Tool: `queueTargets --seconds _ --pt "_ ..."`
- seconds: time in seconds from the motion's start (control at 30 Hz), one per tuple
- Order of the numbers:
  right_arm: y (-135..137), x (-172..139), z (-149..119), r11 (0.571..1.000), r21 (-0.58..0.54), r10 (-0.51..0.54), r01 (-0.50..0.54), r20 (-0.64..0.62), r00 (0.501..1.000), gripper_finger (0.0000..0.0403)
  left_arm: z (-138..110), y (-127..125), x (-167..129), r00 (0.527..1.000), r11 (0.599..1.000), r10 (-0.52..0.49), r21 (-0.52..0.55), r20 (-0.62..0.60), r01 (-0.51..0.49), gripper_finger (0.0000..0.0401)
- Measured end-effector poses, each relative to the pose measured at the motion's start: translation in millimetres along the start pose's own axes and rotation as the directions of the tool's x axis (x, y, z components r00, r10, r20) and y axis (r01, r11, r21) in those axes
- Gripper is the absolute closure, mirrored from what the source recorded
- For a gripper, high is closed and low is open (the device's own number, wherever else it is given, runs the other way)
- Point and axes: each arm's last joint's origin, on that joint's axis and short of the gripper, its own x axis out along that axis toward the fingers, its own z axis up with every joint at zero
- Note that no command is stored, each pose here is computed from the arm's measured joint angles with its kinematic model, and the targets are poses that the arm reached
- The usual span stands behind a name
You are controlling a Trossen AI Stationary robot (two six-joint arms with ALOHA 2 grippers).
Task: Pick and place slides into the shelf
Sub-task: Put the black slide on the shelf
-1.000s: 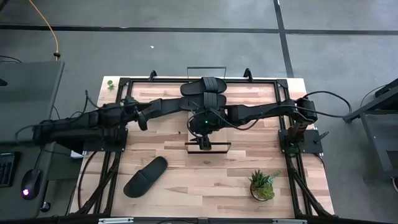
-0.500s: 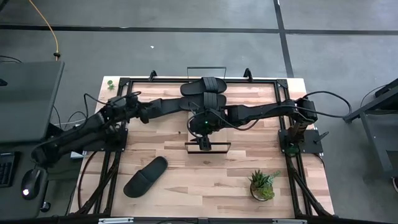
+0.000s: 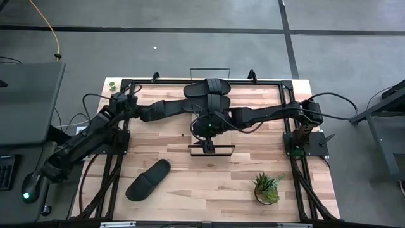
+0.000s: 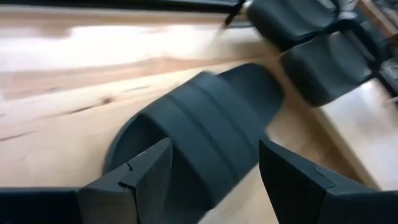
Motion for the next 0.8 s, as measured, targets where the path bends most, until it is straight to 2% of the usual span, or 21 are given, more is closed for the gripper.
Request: queueTargets --seconds 0.3,0.8 --pt "0 0 1 1.0 0.0 -0.001 0.001 0.007 1.0 0.0146 -7 13 13 0.999 1.0 -0.014 -0.028 -0.033 0.013 0.0178" --pt "0 0 1 1.0 0.0 -0.001 0.001 0.007 1.0 0.0146 -6 16 28 0.994 0.997 -0.057 -0.048 -0.09 0.053 0.0178"
